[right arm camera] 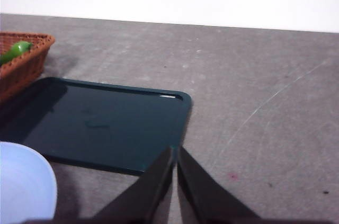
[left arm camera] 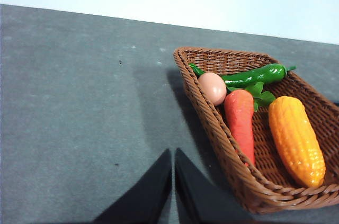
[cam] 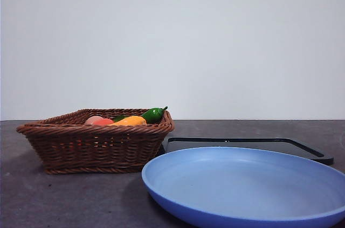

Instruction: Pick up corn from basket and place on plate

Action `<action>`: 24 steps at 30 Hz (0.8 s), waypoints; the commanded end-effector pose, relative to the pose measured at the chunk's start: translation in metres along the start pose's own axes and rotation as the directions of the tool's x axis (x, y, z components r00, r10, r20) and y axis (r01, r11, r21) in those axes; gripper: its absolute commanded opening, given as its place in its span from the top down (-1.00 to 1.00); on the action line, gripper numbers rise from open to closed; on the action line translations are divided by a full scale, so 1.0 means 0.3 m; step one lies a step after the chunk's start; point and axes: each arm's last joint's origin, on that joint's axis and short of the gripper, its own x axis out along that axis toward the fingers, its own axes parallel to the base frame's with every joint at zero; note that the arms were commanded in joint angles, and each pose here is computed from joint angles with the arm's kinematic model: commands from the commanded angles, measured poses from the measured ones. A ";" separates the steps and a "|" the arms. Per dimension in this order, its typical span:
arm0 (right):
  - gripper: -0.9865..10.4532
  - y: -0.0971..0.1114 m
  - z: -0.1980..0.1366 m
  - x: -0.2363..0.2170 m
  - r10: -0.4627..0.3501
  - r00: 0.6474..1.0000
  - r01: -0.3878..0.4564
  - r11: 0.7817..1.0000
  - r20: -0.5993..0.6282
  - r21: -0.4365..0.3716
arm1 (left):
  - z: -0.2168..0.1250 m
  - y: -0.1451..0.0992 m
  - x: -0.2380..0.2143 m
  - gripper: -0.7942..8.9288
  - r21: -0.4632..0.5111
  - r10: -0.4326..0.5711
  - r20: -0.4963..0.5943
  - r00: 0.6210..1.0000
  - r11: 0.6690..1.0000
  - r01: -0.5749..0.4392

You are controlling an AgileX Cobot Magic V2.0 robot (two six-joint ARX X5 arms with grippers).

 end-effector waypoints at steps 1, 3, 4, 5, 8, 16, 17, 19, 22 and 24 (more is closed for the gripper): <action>0.82 0.000 -0.009 0.003 0.004 1.000 -0.003 0.993 -0.004 0.121 | -0.027 0.005 0.005 0.82 -0.091 0.007 -0.043 0.999 0.996 -0.011; 0.82 -0.001 -0.009 0.003 0.000 1.000 0.000 0.986 -0.004 0.166 | -0.027 0.005 0.005 0.82 -0.151 0.007 -0.043 0.999 0.988 -0.014; 0.82 -0.001 -0.008 0.003 0.001 1.000 0.000 0.982 -0.003 0.188 | -0.027 0.005 0.005 0.82 -0.175 0.007 -0.043 0.999 0.984 -0.015; 0.82 0.000 -0.007 0.002 0.002 1.000 -0.002 0.977 -0.002 0.215 | -0.027 0.005 0.005 0.82 -0.197 0.007 -0.043 0.999 0.980 -0.015; 0.82 0.002 0.006 0.001 0.019 0.999 -0.025 0.963 0.026 0.269 | -0.021 0.004 0.003 0.82 -0.245 0.007 -0.038 0.999 0.969 -0.016; 0.82 0.013 0.103 -0.030 0.035 0.990 -0.083 0.929 0.138 0.361 | 0.055 -0.013 -0.025 0.82 -0.320 -0.015 0.008 1.000 0.947 0.017; 0.82 0.016 0.121 -0.037 0.035 0.988 -0.086 0.930 0.148 0.357 | 0.070 -0.018 -0.031 0.82 -0.320 -0.027 0.010 1.000 0.947 0.029; 0.82 0.020 0.151 -0.051 0.035 0.988 -0.087 0.930 0.150 0.356 | 0.098 -0.026 -0.041 0.82 -0.321 -0.046 0.009 0.999 0.946 0.047; 0.82 0.025 0.193 -0.066 0.034 0.992 -0.075 0.928 0.118 0.364 | 0.148 -0.037 -0.054 0.82 -0.323 -0.062 -0.005 0.998 0.945 0.057; 0.82 0.028 0.225 -0.073 0.036 0.996 -0.063 0.931 0.079 0.360 | 0.187 -0.046 -0.057 0.82 -0.324 -0.094 -0.013 0.995 0.942 0.085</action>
